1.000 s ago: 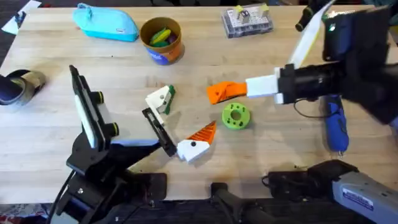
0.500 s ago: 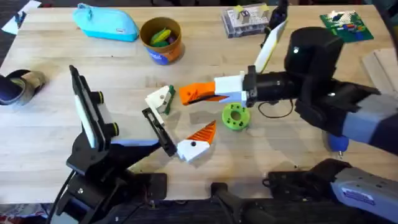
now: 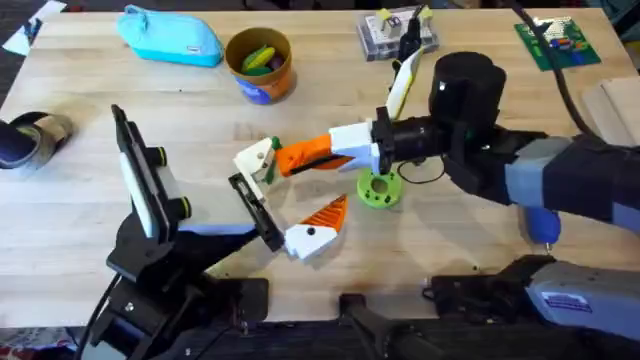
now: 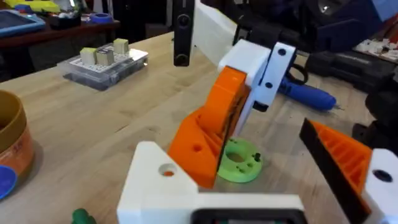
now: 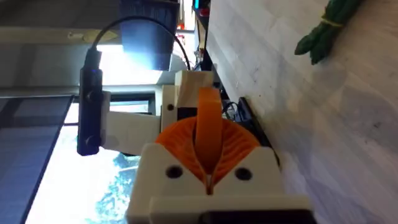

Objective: Pick up the gripper from the table and insert it into the empty holder that is missing its gripper. Then pick up a screw, insert it into the mounting hole, and use the screwdriver to tighten it. Finally, clean up the table by picking up the vegetable and placing it into the bucket.

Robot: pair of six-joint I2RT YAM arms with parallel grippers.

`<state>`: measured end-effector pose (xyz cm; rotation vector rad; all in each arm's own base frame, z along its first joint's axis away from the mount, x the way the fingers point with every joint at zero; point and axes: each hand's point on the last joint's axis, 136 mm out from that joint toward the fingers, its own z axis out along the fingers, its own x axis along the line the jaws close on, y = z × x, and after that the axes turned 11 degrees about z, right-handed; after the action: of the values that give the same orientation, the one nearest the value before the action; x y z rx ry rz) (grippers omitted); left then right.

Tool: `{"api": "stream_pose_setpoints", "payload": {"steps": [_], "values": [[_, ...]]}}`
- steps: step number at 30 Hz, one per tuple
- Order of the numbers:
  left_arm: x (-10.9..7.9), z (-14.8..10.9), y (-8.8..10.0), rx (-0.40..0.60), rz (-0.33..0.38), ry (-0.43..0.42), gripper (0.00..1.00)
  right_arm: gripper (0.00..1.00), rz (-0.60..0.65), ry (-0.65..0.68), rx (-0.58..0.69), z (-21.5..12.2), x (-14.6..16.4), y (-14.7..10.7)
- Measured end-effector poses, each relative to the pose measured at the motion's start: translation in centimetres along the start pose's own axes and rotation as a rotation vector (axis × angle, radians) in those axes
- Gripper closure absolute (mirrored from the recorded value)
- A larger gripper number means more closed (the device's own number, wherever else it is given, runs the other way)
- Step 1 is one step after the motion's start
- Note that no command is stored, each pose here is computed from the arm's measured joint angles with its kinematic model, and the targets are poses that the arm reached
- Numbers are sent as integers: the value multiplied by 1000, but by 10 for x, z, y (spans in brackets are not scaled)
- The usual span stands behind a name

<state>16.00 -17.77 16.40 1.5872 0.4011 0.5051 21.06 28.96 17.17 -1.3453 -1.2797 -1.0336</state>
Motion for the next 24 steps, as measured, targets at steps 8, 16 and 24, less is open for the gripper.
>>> {"api": "stream_pose_setpoints", "payload": {"steps": [8,16,24], "values": [[0,0,0,0,0,0,7,992,-14,40,25,1,11,-3],[0,0,0,0,0,0,7,992,6,41,27,1,11,-3],[4,0,0,2,0,22,7,992,23,31,69,13,2,-7]]}}
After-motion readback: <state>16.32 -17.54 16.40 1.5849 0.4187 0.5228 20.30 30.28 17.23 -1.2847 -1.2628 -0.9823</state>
